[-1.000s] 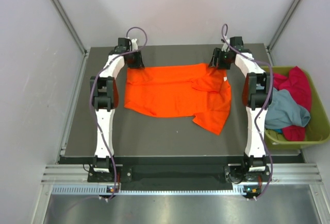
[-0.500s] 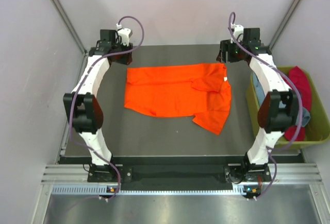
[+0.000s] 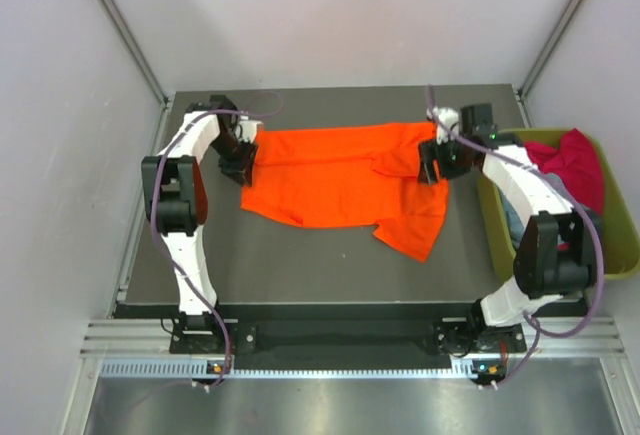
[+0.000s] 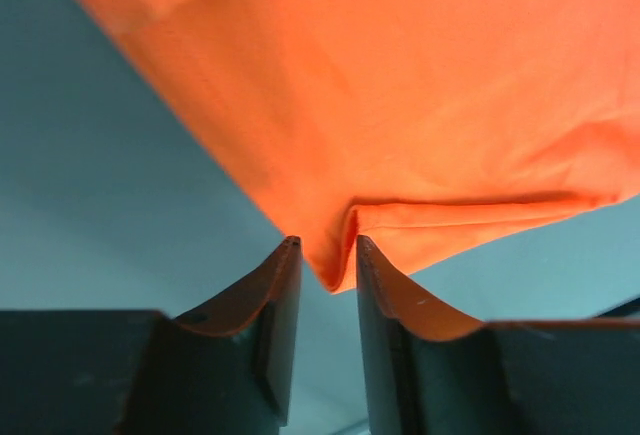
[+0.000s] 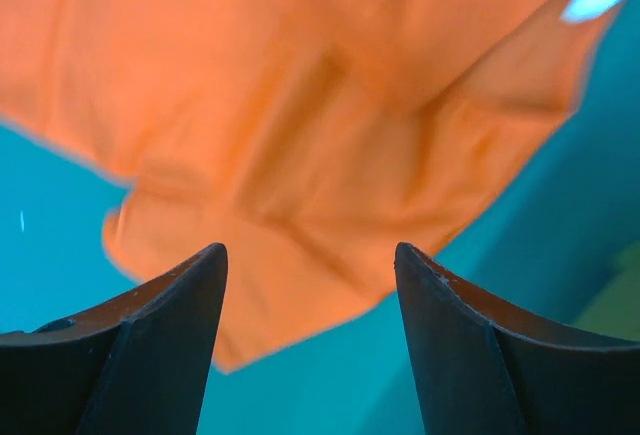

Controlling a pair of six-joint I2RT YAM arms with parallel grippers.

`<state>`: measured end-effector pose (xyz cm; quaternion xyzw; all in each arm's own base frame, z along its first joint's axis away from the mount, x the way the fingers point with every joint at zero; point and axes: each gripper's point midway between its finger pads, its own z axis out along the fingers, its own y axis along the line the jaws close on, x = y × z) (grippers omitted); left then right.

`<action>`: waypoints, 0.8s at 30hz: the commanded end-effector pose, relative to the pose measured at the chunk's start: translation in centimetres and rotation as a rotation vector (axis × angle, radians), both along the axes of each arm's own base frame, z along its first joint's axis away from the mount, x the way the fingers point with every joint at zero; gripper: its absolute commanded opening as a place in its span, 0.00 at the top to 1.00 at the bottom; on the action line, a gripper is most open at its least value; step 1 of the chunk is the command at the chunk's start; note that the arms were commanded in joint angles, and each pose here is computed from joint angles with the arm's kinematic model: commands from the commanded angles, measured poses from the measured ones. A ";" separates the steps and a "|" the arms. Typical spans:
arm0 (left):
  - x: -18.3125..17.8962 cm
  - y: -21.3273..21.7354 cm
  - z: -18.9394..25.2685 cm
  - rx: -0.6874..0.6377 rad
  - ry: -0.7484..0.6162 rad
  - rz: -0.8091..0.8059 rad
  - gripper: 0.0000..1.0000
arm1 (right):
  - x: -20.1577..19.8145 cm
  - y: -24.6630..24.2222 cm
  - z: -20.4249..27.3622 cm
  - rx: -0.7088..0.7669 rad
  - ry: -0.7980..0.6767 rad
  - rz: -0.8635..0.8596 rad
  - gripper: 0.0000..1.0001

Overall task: Fold and stack the t-shirts
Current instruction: Fold the tshirt

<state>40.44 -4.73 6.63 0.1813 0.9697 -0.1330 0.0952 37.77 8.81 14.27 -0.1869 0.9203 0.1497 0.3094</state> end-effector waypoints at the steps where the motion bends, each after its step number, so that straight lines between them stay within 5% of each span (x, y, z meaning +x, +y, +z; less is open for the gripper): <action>1: -0.8 -1.5 1.8 -0.075 0.051 0.004 0.67 | -4.1 1.3 -0.1 -0.062 -0.023 0.118 0.32; 24: -2.8 -2.1 -1.9 -0.098 0.204 0.028 0.69 | -6.4 0.2 1.0 -0.078 -0.098 0.078 0.29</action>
